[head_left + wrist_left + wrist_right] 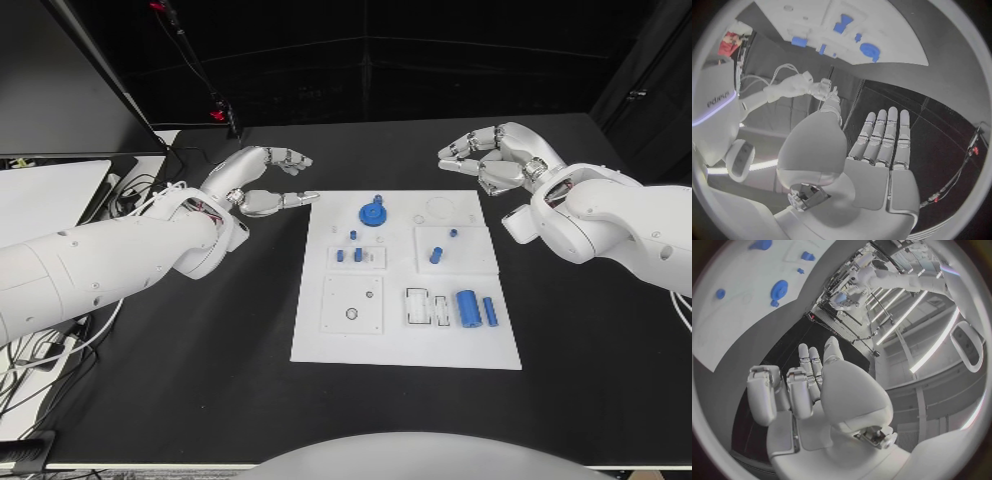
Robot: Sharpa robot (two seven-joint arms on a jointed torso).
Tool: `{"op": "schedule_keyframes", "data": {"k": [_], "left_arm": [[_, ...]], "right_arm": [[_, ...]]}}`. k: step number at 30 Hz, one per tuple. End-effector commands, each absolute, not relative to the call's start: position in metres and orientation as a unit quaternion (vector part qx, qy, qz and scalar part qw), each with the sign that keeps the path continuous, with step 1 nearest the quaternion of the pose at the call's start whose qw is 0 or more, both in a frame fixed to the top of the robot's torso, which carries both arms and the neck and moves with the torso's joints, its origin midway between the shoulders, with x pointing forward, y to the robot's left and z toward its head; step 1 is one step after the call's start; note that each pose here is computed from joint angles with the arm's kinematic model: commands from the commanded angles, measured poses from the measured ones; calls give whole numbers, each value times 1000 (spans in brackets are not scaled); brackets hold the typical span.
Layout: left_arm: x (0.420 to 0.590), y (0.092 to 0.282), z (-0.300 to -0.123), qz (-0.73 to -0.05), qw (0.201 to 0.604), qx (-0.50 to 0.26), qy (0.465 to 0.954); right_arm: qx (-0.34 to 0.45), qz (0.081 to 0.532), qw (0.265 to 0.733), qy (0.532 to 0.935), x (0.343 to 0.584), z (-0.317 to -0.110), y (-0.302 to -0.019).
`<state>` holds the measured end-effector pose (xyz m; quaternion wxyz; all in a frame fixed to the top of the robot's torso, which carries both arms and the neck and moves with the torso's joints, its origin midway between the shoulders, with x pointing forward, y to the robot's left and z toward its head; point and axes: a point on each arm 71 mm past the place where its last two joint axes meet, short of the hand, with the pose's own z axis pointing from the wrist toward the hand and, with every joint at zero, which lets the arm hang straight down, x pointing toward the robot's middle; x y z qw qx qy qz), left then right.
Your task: Assemble the parts on the task board
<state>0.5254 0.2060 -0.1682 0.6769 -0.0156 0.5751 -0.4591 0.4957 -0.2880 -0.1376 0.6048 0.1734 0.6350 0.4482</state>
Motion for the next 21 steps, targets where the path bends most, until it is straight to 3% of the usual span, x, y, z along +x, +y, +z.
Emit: {"op": "schedule_keyframes", "data": {"k": [1, 7, 21], "left_arm": [[526, 212, -167, -545, 619, -196, 530], [512, 200, -167, -611, 562, -255, 495], [495, 185, -168, -652, 531, -262, 473]], "right_arm": [[74, 366, 648, 663, 498, -139, -290], [13, 289, 679, 675, 500, -141, -296], [-126, 176, 674, 707, 495, -159, -279]]}}
